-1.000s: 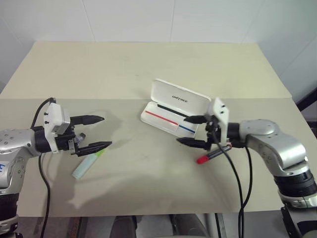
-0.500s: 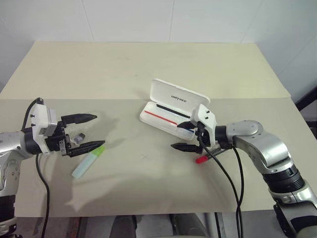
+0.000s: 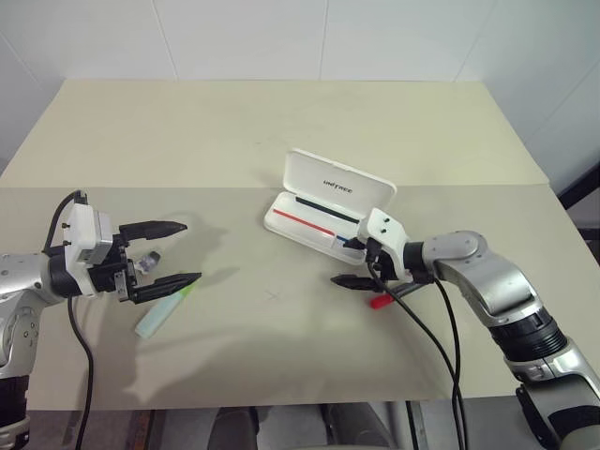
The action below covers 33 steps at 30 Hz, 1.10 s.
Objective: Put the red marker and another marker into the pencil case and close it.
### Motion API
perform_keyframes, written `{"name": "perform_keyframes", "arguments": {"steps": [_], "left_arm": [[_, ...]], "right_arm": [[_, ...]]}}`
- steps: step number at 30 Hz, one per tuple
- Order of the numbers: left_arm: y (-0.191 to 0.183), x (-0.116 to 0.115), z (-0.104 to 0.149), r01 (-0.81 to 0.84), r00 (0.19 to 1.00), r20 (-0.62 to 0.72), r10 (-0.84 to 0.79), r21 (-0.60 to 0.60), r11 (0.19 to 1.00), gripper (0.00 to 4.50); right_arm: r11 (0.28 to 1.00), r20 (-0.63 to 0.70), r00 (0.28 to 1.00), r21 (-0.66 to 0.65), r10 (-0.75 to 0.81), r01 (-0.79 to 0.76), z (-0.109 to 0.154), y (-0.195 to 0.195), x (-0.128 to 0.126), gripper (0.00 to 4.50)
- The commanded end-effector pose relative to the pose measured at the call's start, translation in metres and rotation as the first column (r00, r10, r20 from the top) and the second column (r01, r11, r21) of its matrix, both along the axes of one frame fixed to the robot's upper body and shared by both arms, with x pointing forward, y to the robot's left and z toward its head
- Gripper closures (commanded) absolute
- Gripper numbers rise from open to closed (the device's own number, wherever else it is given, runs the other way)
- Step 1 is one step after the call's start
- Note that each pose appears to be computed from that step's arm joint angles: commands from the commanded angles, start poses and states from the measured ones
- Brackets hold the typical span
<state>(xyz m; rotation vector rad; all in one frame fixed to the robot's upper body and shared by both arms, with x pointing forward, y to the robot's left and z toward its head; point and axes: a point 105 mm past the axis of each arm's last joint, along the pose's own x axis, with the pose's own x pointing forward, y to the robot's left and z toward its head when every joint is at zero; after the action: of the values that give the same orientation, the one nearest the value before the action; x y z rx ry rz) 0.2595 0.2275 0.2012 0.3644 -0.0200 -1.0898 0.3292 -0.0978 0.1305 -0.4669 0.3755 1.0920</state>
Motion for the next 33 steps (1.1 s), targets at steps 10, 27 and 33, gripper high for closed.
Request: {"name": "perform_keyframes", "arguments": {"steps": [10, 27, 33], "left_arm": [[-0.004, -0.001, 0.01, 0.011, 0.999, 0.053, -0.011, -0.01, 1.0, 0.0], [-0.011, 0.0, 0.017, 0.066, 0.994, 0.096, -0.058, -0.081, 0.995, 0.0], [-0.008, -0.004, 0.022, 0.087, 0.987, 0.144, -0.068, -0.132, 0.987, 0.0]], "right_arm": [[1.0, 0.072, 0.997, -0.008, -0.002, 0.003, 0.014, 0.003, 0.013, 4.22], [0.947, 0.261, 0.911, -0.067, 0.32, -0.313, 0.043, 0.023, -0.039, 4.47], [0.901, 0.241, 0.871, -0.193, 0.428, -0.389, 0.026, 0.025, -0.057, 4.47]]}}
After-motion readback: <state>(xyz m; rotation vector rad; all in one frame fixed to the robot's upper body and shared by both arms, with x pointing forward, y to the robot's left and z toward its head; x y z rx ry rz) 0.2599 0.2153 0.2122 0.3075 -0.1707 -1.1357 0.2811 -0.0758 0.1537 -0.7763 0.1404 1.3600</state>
